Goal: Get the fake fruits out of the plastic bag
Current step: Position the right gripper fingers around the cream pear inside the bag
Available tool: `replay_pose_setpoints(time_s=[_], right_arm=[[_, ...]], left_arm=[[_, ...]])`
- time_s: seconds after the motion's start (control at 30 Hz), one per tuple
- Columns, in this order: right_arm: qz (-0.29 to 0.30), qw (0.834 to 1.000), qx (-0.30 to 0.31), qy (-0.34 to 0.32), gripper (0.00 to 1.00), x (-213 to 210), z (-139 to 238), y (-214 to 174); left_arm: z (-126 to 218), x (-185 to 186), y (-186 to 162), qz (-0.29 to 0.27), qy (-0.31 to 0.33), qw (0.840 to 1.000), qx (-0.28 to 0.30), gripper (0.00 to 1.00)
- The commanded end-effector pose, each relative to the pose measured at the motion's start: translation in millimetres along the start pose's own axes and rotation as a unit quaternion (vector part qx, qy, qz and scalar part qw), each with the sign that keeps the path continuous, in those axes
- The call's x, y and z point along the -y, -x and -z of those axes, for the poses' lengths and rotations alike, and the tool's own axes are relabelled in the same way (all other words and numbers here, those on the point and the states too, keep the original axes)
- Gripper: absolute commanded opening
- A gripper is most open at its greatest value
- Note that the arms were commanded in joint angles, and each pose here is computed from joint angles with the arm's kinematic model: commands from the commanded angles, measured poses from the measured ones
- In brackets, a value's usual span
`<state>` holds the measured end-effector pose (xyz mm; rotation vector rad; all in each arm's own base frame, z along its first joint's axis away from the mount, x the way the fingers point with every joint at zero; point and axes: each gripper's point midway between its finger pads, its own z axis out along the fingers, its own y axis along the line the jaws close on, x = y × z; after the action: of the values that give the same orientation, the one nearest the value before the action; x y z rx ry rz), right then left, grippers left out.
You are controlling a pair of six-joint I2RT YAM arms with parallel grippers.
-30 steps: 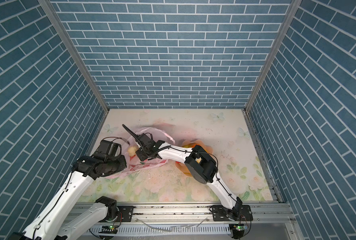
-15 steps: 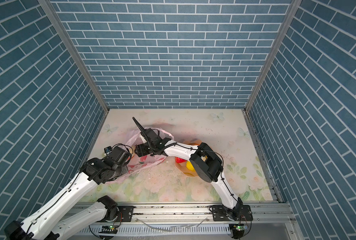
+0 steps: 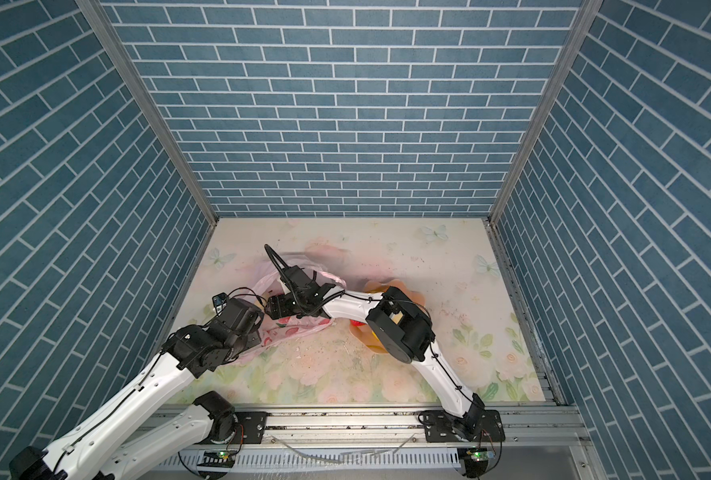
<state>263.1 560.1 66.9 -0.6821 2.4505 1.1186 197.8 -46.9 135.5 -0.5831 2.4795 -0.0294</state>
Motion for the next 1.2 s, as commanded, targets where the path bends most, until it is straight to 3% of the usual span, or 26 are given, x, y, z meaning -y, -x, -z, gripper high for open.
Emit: replay_pose_setpoints(time_s=[0.0,1.17], right_arm=[[-0.018,0.999,0.022,0.028,0.79,-20,-4,18],[-0.067,0.993,0.022,0.094,0.82,-43,-35,34]], left_arm=[[0,-2,-2,-0.006,-0.003,1.0,0.004,0.0],[-11,17,-10,-0.037,-0.05,0.998,-0.007,0.0]])
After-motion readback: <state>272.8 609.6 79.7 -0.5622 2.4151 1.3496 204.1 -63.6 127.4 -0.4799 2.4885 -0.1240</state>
